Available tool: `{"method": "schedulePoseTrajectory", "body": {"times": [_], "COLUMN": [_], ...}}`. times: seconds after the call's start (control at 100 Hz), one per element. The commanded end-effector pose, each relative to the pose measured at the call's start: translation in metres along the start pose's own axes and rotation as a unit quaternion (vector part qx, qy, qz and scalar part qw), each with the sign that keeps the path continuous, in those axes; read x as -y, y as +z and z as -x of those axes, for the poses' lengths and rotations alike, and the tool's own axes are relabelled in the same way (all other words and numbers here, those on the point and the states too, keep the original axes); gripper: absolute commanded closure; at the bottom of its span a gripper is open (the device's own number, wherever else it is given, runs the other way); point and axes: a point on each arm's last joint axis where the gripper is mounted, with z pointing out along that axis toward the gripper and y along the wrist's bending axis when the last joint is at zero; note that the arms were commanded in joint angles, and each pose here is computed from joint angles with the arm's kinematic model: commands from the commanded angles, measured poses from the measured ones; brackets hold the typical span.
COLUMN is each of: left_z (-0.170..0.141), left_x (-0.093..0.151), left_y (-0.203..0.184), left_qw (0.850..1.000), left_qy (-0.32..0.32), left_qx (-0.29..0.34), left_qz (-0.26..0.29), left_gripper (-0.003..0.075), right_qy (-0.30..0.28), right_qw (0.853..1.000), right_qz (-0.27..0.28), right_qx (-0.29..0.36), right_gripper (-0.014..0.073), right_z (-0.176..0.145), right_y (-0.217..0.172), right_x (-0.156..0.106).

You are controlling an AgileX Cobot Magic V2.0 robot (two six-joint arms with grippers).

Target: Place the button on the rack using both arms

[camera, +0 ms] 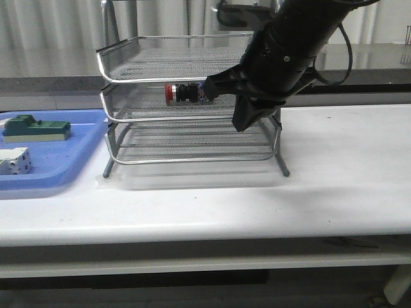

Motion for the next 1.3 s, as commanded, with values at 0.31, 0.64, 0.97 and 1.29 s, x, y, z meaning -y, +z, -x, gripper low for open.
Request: {"method": "schedulePoseTrajectory", "body": {"times": [0.31,0.64,0.97,1.29], "left_z": [0.015,0.015,0.015,0.015], "left_x": [-0.004,-0.004,-0.004,-0.004], "left_y": [0.0,0.0,0.0,0.0], "left_qw": [0.999,0.999,0.999,0.999], "left_qy": [-0.01,-0.01,-0.01,-0.01], "left_qx": [0.046,0.046,0.046,0.046], "left_qz": [0.017,0.017,0.017,0.017], "left_gripper": [0.0741,0.0741,0.0741,0.0741], "right_qy": [-0.007,0.028,0.051,0.065], "right_qw": [0.997,0.99,0.972,0.946], "right_qz": [-0.009,-0.068,-0.116,-0.155], "right_qx": [0.071,0.121,0.2,0.277], "right_gripper": [0.0652,0.0652,0.0652,0.0652], "right_z": [0.027,0.012,-0.048,-0.118], "right_y": [-0.075,-0.137,-0.199,-0.241], "right_x": [0.003,0.035,0.04,0.034]}}
